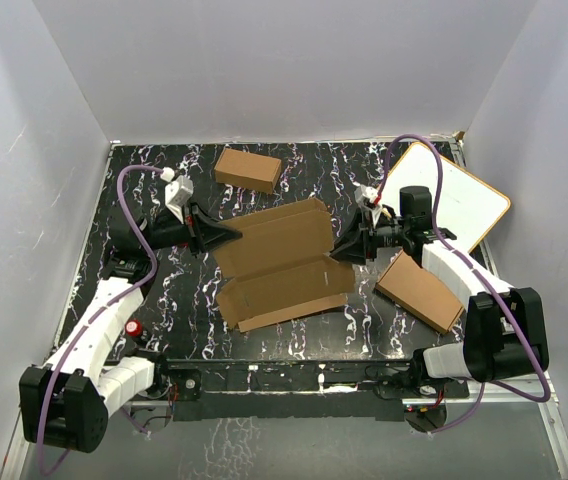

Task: Fold the paper box

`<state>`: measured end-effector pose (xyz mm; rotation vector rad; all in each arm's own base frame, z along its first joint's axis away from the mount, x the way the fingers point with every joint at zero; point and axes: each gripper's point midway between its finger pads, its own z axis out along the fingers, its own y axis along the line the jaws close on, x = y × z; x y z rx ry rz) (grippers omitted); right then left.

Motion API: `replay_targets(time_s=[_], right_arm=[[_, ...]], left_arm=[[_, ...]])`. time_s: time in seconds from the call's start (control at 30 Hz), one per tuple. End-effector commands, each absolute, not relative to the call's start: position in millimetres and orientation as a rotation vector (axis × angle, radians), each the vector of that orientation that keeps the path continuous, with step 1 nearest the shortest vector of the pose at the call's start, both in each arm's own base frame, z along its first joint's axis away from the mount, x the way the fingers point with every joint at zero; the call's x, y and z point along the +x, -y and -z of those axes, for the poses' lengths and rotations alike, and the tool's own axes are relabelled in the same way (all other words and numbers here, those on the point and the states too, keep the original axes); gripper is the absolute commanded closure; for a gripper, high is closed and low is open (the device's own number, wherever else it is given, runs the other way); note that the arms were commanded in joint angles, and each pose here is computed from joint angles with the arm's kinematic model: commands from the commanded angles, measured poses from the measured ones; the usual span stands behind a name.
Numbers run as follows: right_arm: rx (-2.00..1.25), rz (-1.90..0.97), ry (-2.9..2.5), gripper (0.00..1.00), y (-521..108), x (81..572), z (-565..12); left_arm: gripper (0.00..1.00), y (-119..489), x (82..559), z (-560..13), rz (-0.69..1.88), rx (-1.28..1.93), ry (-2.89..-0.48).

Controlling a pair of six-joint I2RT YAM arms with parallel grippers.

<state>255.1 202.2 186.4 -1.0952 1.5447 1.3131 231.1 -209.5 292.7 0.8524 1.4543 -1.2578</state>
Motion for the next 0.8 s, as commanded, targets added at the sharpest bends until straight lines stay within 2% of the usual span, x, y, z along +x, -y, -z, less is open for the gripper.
replay_targets(time_s=[0.0, 0.3, 0.77], right_arm=[[-1.186, -1.318, -1.400, 0.66, -207.4, 245.0, -199.3], [-1.231, -1.367, -1.324, 0.59, -209.7, 229.8, -206.3], [-1.241, -1.406, -1.290, 0.60, -210.7, 223.4, -213.3]], left_arm=[[1.00, 211.8, 223.9, -311.8, 1.278, 0.900, -1.364], [1.00, 214.4, 222.9, -314.4, 1.297, 0.898, -1.356], [1.00, 227.2, 216.8, -311.5, 1.349, 0.927, -1.355]])
